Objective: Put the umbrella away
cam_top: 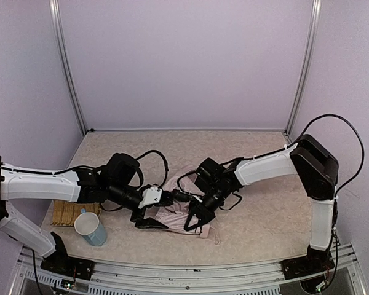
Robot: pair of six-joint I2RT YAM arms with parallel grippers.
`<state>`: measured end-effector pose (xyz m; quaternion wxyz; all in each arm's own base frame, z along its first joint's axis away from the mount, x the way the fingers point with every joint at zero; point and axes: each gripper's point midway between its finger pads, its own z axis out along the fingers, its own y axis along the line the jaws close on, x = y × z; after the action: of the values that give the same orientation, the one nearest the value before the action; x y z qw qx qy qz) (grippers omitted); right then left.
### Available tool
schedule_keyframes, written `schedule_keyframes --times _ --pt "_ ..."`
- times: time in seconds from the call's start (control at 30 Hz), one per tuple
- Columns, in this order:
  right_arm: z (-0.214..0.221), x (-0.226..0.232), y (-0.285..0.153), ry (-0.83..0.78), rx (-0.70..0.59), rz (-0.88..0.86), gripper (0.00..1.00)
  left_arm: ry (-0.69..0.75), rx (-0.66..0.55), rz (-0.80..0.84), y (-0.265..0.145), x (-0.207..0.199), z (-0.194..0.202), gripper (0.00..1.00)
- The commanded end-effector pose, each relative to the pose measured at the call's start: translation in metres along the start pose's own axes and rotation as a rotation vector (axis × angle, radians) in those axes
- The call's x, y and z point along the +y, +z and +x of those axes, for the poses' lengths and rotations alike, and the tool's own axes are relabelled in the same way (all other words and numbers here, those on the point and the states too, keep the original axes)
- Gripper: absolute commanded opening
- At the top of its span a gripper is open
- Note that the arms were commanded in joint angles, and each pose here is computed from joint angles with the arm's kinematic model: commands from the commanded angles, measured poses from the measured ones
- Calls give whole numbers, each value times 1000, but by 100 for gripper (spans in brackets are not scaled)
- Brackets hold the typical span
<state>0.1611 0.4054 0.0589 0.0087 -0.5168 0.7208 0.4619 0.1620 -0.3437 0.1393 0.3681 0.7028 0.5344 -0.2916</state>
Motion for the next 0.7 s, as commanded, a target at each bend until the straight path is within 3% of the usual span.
schedule_keyframes --times 0.0,0.13,0.3,0.4,0.47,0.57,0.67 --pt "16 -4 6 159 25 -170 1 93 188 -22 11 -2 37 80" --pt "22 -25 11 198 33 -194 1 134 171 -15 27 -2 46 82" --pt "35 -41 19 234 59 -195 2 104 324 -55 47 16 79 79" --pt "33 -47 16 242 43 -180 4 66 388 2 54 8 98 74" --pt "27 -49 13 234 21 -159 8 29 406 19 57 7 102 66" --pt "16 -50 6 210 -3 -115 15 -37 436 56 60 7 107 46" --pt "1 -49 -6 176 -47 -38 29 -118 426 130 65 0 100 29"
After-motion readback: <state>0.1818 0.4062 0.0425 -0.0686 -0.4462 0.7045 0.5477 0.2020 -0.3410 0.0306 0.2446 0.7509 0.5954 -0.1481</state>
